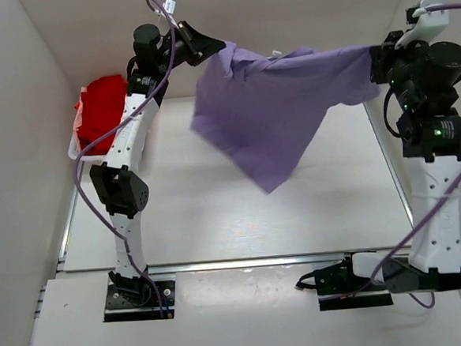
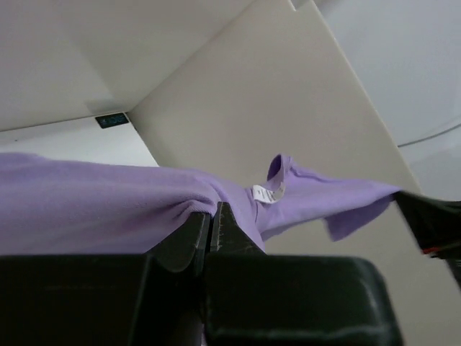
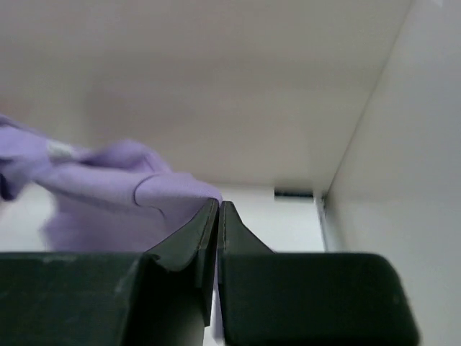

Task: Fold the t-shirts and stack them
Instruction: Flatten out the tshirt

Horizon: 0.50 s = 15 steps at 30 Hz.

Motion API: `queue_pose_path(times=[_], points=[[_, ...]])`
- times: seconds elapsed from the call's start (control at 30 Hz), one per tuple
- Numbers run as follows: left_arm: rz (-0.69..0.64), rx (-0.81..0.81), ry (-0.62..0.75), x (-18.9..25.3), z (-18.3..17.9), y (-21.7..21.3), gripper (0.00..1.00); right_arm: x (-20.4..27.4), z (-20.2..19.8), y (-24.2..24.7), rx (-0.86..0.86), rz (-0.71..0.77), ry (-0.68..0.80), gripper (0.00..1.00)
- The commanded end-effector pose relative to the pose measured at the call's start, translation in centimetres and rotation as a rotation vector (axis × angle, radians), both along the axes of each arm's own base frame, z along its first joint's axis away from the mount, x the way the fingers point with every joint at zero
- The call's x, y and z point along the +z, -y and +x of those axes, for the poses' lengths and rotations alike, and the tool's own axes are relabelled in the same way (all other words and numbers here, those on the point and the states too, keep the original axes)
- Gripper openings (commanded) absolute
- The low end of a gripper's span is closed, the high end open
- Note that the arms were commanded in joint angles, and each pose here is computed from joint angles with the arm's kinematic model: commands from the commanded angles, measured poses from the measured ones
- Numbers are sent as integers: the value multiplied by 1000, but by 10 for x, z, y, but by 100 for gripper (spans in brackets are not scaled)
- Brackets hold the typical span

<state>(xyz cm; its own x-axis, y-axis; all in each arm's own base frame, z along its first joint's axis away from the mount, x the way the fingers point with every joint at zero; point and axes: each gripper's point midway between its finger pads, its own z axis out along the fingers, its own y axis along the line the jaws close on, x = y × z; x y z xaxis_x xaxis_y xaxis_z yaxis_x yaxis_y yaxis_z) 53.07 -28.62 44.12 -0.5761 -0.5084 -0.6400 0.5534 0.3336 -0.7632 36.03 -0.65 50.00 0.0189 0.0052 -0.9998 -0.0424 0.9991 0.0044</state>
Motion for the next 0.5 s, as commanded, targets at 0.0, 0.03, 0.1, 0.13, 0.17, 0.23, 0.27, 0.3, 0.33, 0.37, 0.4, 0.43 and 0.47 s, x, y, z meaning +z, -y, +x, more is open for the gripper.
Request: queue_pose_path(times=[0.0, 0.03, 0.1, 0.13, 0.17, 0.23, 0.27, 0.3, 0.33, 0.37, 0.4, 0.43, 0.47], points=[[-42, -14, 234, 93, -61, -8, 0, 81, -46, -1, -85, -130, 213, 0], [-15, -19, 200, 81, -58, -8, 0, 74, -42, -8, -61, -135, 196, 0], [-9, -44, 163, 62, -51, -2, 0, 59, -37, -16, -28, -116, 166, 0], [8, -43, 137, 47, -44, 1, 0, 47, -35, -20, -8, -107, 141, 0], [35, -32, 117, 32, -37, 2, 0, 37, -31, -27, 18, -101, 122, 1], [92, 24, 46, -7, -17, -4, 0, -1, -27, -49, 86, -92, 35, 0], [117, 53, 7, -23, -8, -13, 0, -11, -28, -69, 144, -90, 18, 0], [142, 107, -61, -52, 8, -28, 0, -35, -29, -95, 219, -92, -33, 0], [149, 141, -120, -78, 14, -34, 0, -60, -29, -109, 259, -97, -90, 0], [148, 179, -157, -93, 23, -51, 0, -88, -34, -144, 363, -116, -148, 0], [152, 214, -215, -121, 31, -68, 9, -100, -46, -175, 454, -120, -171, 0], [146, 229, -274, -144, 34, -82, 28, -126, -57, -209, 553, -146, -230, 0], [141, 224, -316, -160, 32, -89, 32, -155, -58, -225, 586, -163, -304, 0]])
